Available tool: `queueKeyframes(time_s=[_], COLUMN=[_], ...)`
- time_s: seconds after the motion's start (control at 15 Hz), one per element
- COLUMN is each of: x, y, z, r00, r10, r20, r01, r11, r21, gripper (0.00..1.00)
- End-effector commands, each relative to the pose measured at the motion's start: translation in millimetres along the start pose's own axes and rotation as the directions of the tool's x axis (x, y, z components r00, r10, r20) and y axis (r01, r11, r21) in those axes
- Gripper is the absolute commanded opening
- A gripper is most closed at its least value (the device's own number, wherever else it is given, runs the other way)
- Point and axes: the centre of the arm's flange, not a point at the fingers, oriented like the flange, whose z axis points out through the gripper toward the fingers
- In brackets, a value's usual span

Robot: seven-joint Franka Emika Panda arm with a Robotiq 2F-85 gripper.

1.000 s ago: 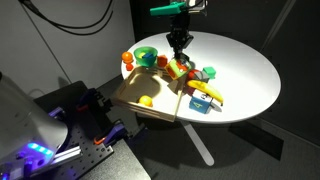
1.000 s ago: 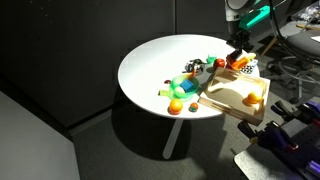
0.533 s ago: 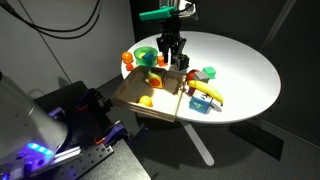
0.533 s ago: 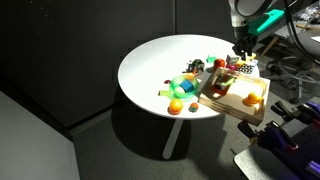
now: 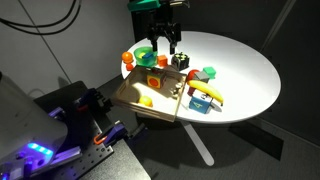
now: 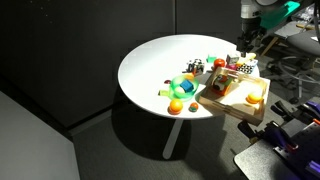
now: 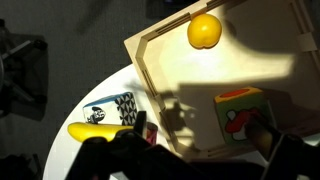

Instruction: Put one square plush toy in the box

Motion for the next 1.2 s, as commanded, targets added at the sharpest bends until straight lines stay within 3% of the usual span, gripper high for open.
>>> queueKeyframes(time_s=[0.0, 0.33, 0.8, 1.13], x=[-20.8, -22.3, -24.1, -28.2], y=[1.8, -7.2, -21.8, -30.7], z=[-18.8, -48.3, -77.0, -88.1], r00=[0.998, 0.994, 0.986, 0.983], r10=[-0.012, 0.056, 0.071, 0.054], r20=[-0.054, -0.095, -0.154, -0.176], r01=[0.016, -0.041, -0.031, -0.006], r11=[0.997, 0.988, 0.968, 0.965], r21=[0.069, 0.147, 0.249, 0.262], gripper=[1.0, 1.0, 1.0, 1.0])
